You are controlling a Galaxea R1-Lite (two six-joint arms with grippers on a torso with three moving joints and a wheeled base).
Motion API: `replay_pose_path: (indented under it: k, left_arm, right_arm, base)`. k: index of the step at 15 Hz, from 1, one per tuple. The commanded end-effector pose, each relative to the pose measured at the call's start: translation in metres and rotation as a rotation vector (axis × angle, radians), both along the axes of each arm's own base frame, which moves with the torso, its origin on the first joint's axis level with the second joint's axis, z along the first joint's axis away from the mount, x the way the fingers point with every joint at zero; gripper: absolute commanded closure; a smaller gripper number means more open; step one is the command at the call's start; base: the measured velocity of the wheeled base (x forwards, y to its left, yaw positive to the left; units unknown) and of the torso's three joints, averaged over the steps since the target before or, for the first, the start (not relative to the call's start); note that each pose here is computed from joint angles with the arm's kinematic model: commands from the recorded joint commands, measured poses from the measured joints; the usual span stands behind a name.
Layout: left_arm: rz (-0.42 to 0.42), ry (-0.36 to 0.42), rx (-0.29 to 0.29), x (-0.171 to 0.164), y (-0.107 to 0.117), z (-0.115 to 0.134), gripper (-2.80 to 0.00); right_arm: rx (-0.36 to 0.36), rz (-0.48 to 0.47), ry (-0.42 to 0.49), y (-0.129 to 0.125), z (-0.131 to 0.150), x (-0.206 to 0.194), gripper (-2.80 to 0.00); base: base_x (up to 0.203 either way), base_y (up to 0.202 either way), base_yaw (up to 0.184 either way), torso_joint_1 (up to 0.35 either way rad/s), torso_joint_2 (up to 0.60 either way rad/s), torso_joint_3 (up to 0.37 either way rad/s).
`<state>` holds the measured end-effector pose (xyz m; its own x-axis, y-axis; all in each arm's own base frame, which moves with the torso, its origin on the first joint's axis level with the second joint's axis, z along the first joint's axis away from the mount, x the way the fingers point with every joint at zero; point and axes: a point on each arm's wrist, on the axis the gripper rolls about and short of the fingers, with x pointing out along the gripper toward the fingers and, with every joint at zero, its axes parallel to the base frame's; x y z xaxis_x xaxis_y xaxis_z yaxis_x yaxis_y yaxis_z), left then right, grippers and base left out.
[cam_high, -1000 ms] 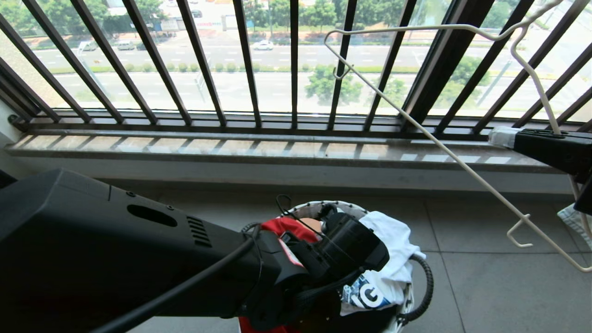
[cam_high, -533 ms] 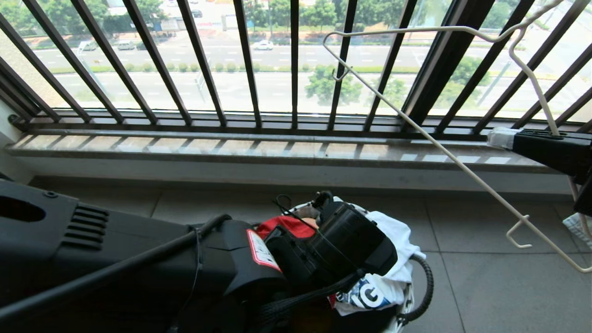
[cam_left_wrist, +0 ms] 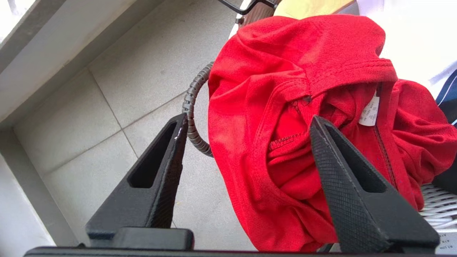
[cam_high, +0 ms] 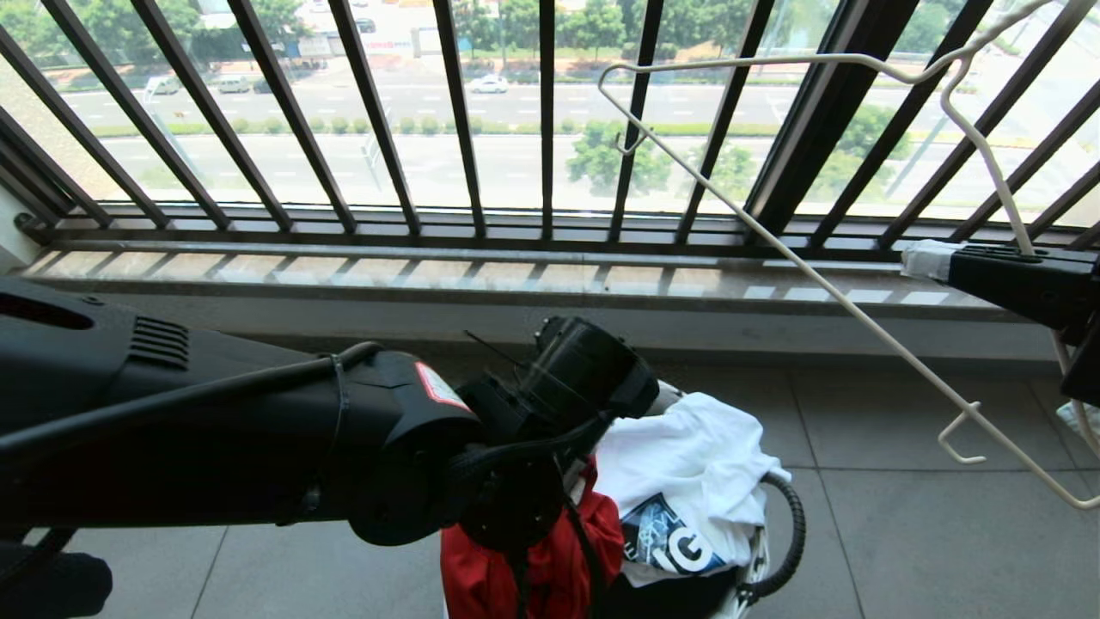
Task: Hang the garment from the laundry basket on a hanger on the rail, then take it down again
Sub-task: Pick up clothes from the basket
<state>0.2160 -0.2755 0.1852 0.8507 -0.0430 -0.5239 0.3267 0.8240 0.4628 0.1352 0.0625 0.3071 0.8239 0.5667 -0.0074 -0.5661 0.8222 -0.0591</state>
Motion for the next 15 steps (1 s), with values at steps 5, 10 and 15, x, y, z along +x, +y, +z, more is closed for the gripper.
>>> replay_pose_path:
  k: [5,10,15]
  left_arm:
    - [0.052,-0.003,0.019,0.023,0.015,0.003,0.0]
    - [-0.069,0.116,0.012,0.02,0.003,-0.019,0.0]
    - [-0.105,0.153,0.037,0.016,-0.007,-0.033,0.0]
  right_arm:
    - [-0.002,0.002,0.004,0.001,-0.001,0.001,0.0]
    - [-0.002,0.002,0.003,0.001,-0.001,0.001,0.0]
    - [0.0,0.0,-0.002,0.0,0.0,0.0,0.0]
  base:
    - [0.0,0.0,0.0,0.0,0.0,0.0]
    - [0.0,0.0,0.0,0.0,0.0,0.0]
    - [0.0,0.0,0.0,0.0,0.0,0.0]
